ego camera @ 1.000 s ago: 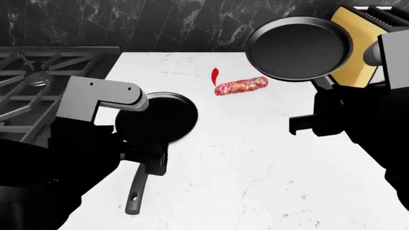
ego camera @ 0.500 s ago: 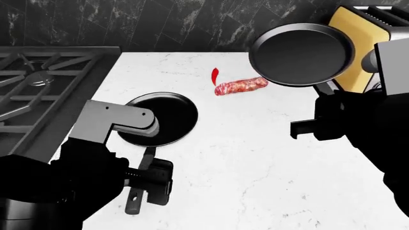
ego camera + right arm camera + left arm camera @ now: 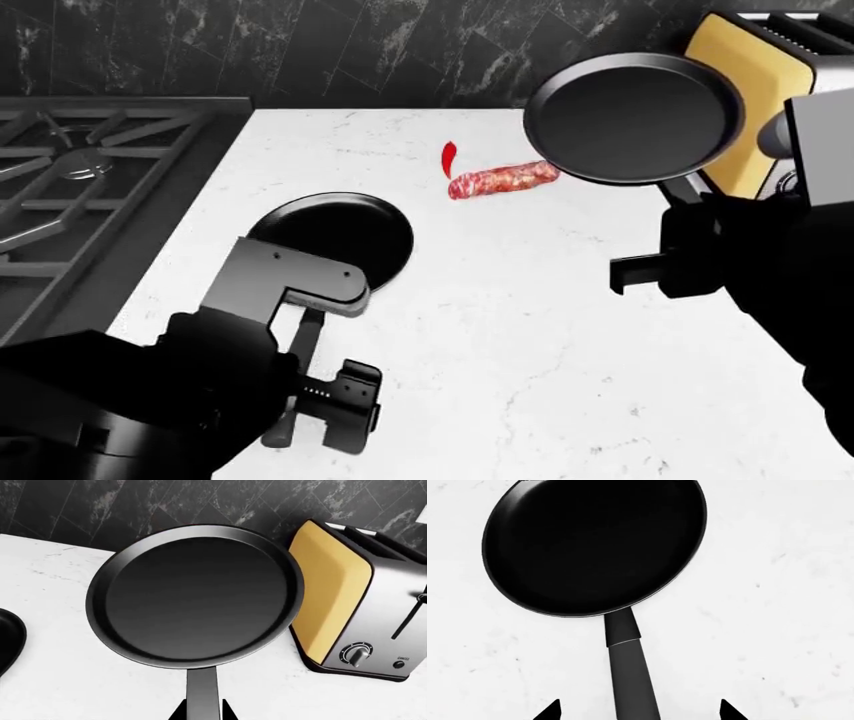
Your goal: Place both pans onto different burners. Then place the chili pepper and the sausage on different pans.
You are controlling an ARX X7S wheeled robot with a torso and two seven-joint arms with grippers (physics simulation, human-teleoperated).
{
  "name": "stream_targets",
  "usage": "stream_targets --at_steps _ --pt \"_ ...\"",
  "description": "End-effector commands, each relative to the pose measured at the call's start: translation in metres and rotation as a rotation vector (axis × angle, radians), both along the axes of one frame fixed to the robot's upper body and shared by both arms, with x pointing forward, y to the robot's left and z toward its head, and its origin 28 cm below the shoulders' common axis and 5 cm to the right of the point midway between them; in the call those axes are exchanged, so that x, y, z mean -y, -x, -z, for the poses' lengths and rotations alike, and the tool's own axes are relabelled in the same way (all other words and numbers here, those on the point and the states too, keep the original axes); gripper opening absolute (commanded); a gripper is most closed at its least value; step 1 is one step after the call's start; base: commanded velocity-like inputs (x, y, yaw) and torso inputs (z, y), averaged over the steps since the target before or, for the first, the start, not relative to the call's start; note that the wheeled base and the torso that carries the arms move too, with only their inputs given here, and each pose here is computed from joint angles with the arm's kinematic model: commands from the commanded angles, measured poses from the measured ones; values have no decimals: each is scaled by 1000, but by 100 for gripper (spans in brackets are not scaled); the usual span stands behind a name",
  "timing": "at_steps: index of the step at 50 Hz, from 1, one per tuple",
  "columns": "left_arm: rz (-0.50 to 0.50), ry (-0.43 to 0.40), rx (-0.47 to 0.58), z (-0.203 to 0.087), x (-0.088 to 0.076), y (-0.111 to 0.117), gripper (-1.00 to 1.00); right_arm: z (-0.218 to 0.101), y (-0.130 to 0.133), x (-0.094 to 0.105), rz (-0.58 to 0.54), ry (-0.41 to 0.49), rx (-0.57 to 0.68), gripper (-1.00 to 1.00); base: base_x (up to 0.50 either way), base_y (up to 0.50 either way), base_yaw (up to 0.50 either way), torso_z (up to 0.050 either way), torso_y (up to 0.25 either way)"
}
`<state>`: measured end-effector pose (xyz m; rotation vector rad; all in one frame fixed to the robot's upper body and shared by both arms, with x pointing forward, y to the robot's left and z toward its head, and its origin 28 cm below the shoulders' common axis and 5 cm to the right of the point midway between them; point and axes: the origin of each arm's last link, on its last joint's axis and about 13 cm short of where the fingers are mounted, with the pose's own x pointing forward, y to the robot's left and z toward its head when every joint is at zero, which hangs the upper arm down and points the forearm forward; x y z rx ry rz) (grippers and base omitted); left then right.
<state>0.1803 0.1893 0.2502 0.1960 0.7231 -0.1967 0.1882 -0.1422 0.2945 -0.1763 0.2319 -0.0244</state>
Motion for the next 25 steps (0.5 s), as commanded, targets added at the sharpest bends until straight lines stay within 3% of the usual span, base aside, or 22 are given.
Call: stream_targets --at_steps 1,17,18,25 --pt "0 -29 -22 11 1 -3 100 -10 -2 5 50 0 94 -100 0 0 3 0 0" --pt "-10 -31 -23 18 2 -6 100 -7 -3 6 51 2 87 -100 1 0 0 0 0" --pt "-12 -32 -22 18 2 -6 -100 -7 -3 6 51 2 87 -100 0 0 0 0 0" --pt "-21 -34 -14 18 1 -7 -100 -8 -3 6 50 5 87 -100 0 0 0 0 0"
